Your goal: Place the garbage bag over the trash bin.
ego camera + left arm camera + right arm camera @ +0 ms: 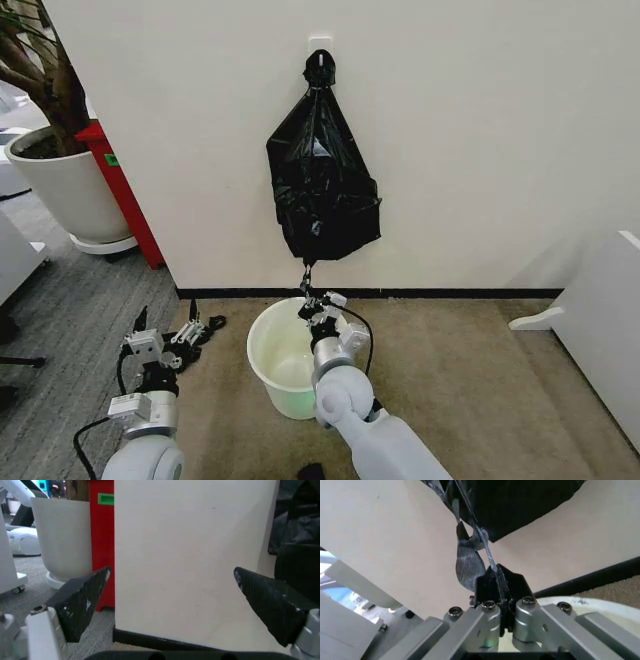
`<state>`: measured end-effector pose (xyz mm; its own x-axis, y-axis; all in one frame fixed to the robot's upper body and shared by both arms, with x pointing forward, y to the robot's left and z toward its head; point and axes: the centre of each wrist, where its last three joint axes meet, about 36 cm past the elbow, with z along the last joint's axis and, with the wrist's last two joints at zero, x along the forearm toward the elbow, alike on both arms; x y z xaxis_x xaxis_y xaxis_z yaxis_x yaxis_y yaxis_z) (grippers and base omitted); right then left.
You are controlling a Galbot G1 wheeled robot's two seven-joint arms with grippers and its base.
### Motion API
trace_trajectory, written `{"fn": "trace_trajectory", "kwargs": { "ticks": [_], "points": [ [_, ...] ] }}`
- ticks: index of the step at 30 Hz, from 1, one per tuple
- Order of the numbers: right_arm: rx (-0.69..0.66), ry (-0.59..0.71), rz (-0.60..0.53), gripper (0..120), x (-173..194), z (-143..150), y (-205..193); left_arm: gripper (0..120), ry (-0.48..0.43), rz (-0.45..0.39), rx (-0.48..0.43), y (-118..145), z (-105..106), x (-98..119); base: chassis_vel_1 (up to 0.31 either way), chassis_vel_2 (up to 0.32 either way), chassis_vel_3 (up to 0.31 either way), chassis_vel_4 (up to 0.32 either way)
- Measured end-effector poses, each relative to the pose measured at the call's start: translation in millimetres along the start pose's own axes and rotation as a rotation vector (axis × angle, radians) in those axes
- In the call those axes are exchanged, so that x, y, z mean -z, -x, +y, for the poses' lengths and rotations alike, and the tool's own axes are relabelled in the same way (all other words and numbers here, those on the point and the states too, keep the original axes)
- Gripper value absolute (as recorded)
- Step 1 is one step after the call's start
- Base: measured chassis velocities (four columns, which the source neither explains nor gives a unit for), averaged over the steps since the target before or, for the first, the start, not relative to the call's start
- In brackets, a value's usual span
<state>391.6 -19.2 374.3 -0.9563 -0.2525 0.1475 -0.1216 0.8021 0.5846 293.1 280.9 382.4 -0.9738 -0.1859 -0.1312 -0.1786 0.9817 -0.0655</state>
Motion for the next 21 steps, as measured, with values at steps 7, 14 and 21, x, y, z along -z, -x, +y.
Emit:
{"fn": "trace_trajectory", "kwargs": {
  "ticks": [7,14,21],
  "points": [
    [0.000,0.000,0.005,0,-2.3,0.9,-1.6,98,0.001,-0.002,0.001,0.3,0.4,0.5,0.000,0.000,0.000,0.000],
    [-0.002,-0.001,0.011,0,-8.1,2.4,-4.1,98,0.001,-0.001,0.003,-1.5,0.9,1.0,0.000,0.000,0.000,0.000],
    [0.009,-0.031,-0.023,7,-1.8,2.2,-8.8,98,0.000,-0.005,0.003,-1.4,0.6,1.5,0.000,0.000,0.000,0.000]
  ]
}}
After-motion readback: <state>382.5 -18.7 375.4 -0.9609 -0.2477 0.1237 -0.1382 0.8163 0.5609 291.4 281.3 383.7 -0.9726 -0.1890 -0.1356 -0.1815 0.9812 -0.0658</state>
